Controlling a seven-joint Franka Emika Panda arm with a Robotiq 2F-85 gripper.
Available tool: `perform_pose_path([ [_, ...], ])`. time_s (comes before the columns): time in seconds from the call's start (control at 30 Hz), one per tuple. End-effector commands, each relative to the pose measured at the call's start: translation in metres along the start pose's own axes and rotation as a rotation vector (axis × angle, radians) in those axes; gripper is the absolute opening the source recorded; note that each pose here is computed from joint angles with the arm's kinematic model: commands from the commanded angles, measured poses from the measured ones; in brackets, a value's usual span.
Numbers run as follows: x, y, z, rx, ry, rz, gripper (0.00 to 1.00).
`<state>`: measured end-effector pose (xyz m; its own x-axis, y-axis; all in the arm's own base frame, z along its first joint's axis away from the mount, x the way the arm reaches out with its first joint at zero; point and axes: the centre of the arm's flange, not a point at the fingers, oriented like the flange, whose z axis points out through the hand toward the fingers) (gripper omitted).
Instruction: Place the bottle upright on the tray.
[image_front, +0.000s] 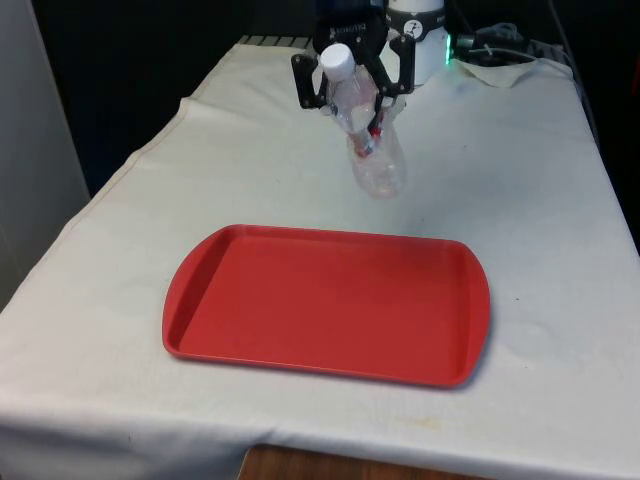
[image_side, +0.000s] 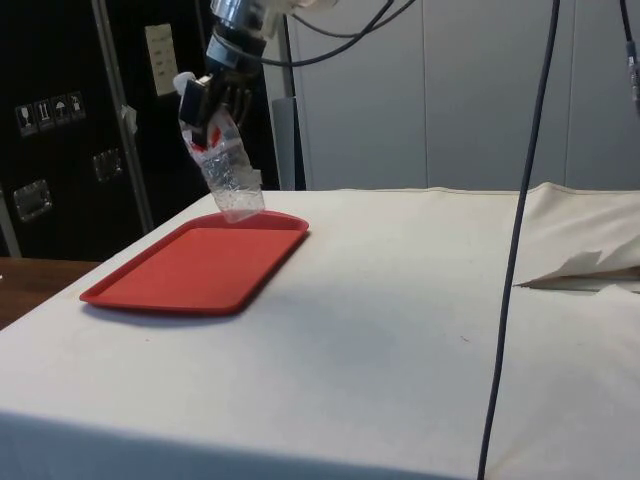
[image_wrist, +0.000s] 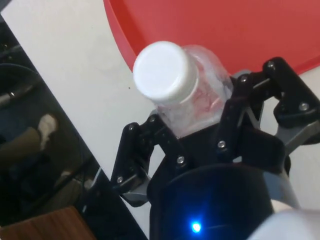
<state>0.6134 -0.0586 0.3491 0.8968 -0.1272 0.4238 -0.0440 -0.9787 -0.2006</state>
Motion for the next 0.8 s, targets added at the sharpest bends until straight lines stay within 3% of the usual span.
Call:
perform_pose_path([
  [0.0,0.002,-0.004,-0.001,0.012,0.025,-0.012,0.00],
  [0.07,0.003,-0.005,0.000,0.015,0.033,-0.025,0.00],
  [0.1,0.000,-0.001,0.001,0.003,0.012,-0.016,0.00],
  [0.17,0.003,-0.006,0.001,0.017,0.044,-0.042,0.00],
  [0.33,0.003,-0.007,0.003,0.020,0.062,-0.070,0.00],
  [0.37,0.000,-0.003,0.006,0.009,0.040,-0.063,0.00],
  [0.4,0.003,-0.008,0.004,0.021,0.065,-0.077,0.00],
  [0.57,0.003,-0.010,0.006,0.026,0.084,-0.110,0.00],
  [0.6,-0.001,-0.005,0.008,0.015,0.061,-0.105,0.00],
  [0.63,0.003,-0.010,0.007,0.026,0.089,-0.120,0.00],
  [0.77,0.003,-0.011,0.009,0.030,0.108,-0.157,0.00],
])
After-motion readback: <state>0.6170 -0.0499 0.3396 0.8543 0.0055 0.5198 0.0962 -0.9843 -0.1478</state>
